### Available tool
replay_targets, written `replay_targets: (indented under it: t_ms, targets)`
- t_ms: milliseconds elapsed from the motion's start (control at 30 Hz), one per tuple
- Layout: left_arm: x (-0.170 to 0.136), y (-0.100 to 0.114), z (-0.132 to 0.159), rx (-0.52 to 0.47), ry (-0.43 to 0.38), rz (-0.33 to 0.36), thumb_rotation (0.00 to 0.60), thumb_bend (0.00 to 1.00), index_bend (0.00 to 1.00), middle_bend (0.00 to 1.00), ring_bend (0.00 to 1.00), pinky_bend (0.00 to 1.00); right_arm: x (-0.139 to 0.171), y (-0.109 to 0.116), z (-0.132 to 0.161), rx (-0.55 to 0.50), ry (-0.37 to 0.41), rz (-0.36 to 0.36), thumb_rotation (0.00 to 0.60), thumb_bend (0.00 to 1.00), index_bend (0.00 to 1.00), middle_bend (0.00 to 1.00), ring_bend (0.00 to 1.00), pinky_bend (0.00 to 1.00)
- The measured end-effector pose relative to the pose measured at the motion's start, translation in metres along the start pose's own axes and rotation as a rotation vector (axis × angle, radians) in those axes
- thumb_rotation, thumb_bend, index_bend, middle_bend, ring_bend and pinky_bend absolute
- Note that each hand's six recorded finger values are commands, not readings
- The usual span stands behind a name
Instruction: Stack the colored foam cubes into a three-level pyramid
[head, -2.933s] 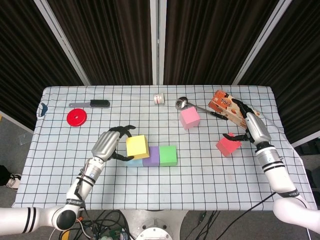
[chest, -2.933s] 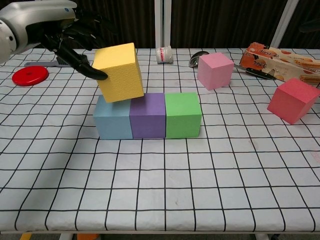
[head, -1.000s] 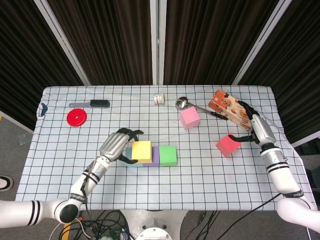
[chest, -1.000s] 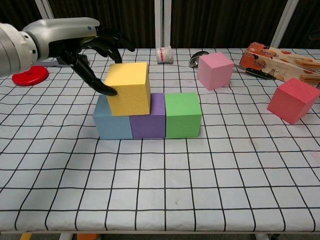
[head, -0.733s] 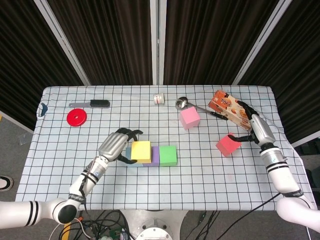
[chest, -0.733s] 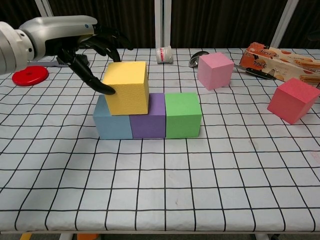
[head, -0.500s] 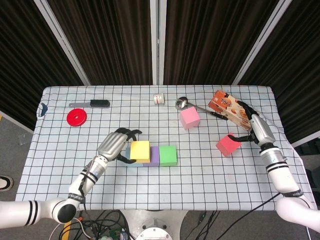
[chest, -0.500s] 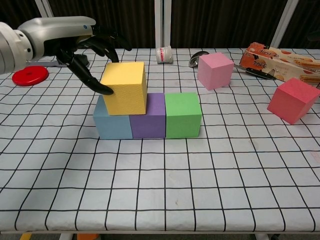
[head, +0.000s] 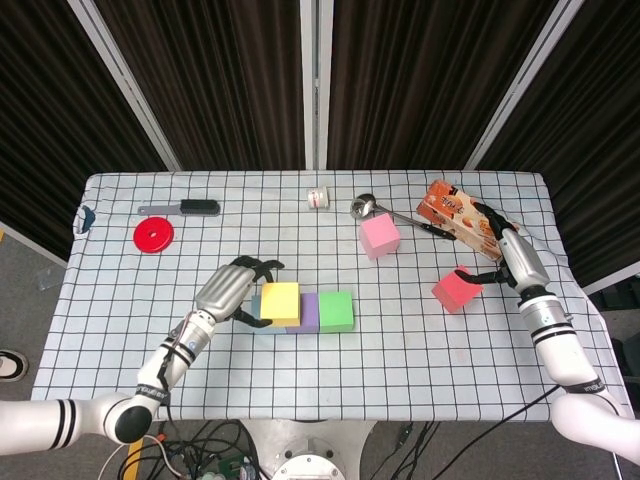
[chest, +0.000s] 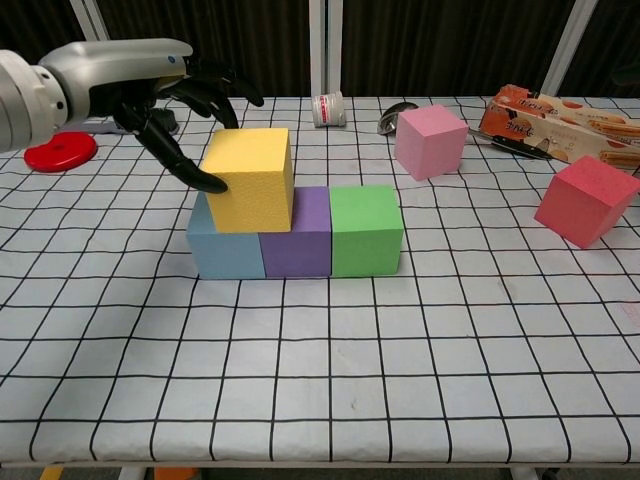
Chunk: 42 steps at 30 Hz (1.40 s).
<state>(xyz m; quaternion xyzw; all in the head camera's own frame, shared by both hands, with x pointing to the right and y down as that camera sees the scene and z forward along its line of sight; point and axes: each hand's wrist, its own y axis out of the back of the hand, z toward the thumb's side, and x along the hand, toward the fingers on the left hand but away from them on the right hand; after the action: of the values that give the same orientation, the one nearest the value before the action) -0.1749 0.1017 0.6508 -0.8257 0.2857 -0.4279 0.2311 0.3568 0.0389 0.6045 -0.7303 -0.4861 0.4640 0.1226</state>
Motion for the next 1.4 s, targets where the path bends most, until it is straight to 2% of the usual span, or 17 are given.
replay_targets:
  t_ms: [200, 400, 667, 1067, 1200, 1400]
  targets:
    - [-0.001, -0.004, -0.001, -0.004, 0.0, -0.016, 0.6, 0.19, 0.18, 0.36, 0.21, 0.14, 0.0, 0.0, -0.001, 0.001, -0.002, 0.002, 0.6, 0.08, 0.0, 0.05, 0.0, 0.0]
    - [-0.001, -0.003, -0.001, -0.007, 0.0, -0.014, 0.6, 0.18, 0.16, 0.33, 0.2, 0.14, 0.0, 0.0, -0.002, -0.003, -0.006, 0.001, 0.6, 0.08, 0.0, 0.05, 0.0, 0.0]
    - [-0.004, -0.006, 0.001, 0.007, -0.006, -0.027, 0.6, 0.17, 0.14, 0.24, 0.08, 0.11, 0.0, 0.0, -0.003, -0.005, -0.011, 0.009, 0.6, 0.07, 0.0, 0.05, 0.0, 0.0]
    - [-0.015, -0.007, 0.001, 0.004, -0.006, -0.064, 0.6, 0.16, 0.11, 0.13, 0.05, 0.09, 0.001, 0.0, -0.004, 0.008, -0.011, 0.019, 0.6, 0.07, 0.0, 0.04, 0.0, 0.0]
    - [-0.027, -0.004, -0.008, 0.014, 0.023, -0.069, 0.6, 0.16, 0.11, 0.13, 0.04, 0.09, 0.003, 0.005, -0.005, 0.019, -0.014, 0.012, 0.6, 0.07, 0.0, 0.04, 0.0, 0.0]
    - [-0.058, 0.012, -0.053, 0.045, 0.147, -0.064, 0.6, 0.16, 0.11, 0.1, 0.01, 0.09, 0.013, 0.021, -0.006, 0.064, -0.017, 0.002, 0.6, 0.07, 0.0, 0.06, 0.0, 0.0]
